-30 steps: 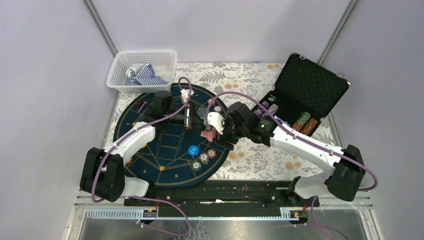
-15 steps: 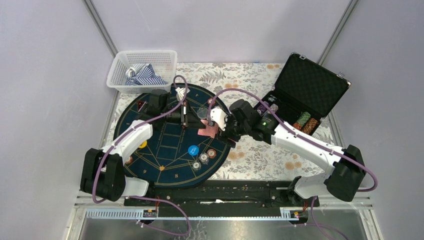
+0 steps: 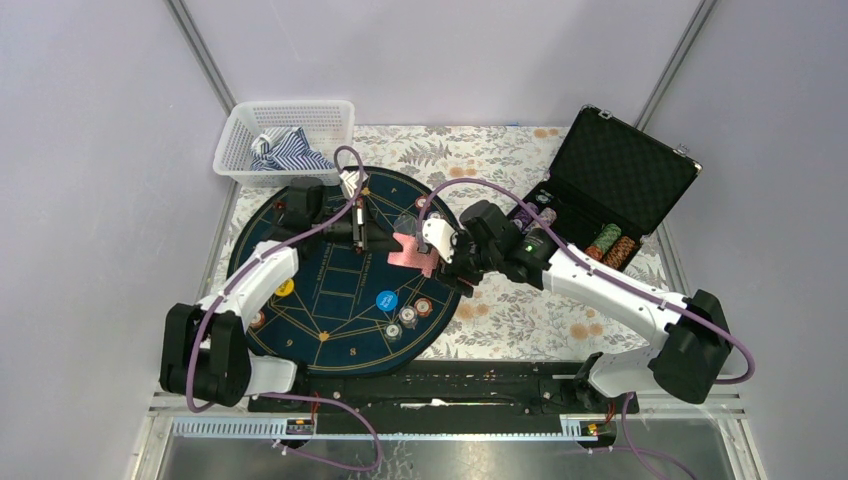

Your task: Distribute texas hold em gaming equipment

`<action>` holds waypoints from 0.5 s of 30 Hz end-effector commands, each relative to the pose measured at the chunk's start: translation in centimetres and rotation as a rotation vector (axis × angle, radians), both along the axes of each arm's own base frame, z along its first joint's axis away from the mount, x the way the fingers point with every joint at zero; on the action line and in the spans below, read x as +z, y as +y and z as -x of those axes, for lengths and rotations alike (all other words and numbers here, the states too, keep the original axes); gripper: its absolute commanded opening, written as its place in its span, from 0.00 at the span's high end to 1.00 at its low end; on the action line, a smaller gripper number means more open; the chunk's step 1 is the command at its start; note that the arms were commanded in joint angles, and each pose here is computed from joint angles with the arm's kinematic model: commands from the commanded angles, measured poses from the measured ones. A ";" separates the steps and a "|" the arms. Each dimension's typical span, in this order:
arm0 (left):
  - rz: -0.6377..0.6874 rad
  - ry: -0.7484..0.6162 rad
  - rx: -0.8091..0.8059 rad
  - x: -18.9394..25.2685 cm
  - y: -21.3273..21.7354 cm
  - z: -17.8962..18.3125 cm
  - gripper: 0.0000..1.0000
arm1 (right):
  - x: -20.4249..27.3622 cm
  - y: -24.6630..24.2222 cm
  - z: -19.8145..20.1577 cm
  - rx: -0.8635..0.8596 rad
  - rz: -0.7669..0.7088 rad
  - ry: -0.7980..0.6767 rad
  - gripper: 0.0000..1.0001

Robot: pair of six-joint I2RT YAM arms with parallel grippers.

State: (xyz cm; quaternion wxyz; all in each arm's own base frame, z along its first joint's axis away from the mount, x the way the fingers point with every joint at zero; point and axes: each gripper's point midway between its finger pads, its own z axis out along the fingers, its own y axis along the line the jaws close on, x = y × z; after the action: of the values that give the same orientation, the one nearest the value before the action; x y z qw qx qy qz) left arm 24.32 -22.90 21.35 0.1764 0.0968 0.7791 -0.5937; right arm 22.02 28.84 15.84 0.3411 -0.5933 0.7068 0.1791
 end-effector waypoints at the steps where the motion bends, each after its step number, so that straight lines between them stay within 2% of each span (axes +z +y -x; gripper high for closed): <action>1: -0.005 -0.099 -0.006 1.1 1.4 -0.3 1.00 | 2.3 0.4 -0.7 -0.013 -0.087 -0.043 0.79; 2: -0.020 -0.142 -0.016 1.3 1.7 -0.5 1.00 | 2.3 0.3 -0.8 -0.015 -0.088 -0.041 0.79; 10: -0.102 -0.215 -0.035 1.3 4.5 -0.6 1.00 | 1.4 -0.3 -0.8 -0.031 -0.077 -0.021 0.79; 13: -0.213 -0.244 -0.102 -0.4 5.8 -0.1 1.00 | 1.6 -0.3 -0.7 -0.033 -0.085 -0.017 0.80; 15: -0.293 -0.261 -0.204 -1.9 6.8 0.7 1.00 | 1.9 -0.3 -0.7 -0.034 -0.089 -0.017 0.80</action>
State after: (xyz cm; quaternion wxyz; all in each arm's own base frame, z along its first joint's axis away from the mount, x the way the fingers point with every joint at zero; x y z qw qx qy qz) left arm 25.32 -17.89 21.51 0.2274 0.1707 0.8031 -0.5237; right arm 22.27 27.57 14.48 0.3279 -0.5805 0.7246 0.1747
